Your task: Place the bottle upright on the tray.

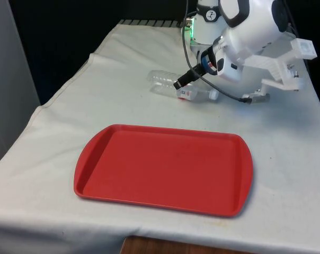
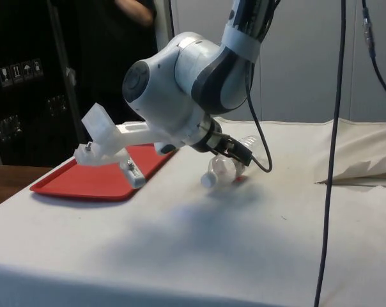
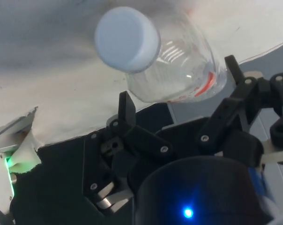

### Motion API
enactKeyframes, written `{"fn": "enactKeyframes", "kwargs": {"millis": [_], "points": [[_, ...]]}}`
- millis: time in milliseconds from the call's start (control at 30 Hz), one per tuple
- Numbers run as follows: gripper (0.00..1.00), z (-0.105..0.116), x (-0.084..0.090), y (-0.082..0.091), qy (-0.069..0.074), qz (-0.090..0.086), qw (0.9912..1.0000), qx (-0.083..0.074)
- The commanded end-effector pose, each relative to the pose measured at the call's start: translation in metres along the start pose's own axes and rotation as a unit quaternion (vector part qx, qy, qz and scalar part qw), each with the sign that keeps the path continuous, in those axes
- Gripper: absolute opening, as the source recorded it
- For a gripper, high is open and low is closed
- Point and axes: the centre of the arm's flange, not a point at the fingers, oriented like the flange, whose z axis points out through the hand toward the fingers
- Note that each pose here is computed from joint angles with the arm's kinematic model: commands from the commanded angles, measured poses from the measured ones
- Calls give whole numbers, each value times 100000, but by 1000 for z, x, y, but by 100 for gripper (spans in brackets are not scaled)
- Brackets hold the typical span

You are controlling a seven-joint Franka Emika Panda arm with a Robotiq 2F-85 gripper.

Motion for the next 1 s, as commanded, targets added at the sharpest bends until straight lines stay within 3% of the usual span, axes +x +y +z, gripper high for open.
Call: {"fn": "enactKeyframes", "kwargs": {"millis": [0, 333, 833, 967], "points": [[100, 0, 2, 2, -467, 150, 99998, -403], [100, 1, 9, 11, -1701, -662, 99976, -1234], [100, 0, 16, 3, -2073, -2151, 99937, -1916], [100, -2, 22, 0, -2447, -2985, 99888, -2727]]}}
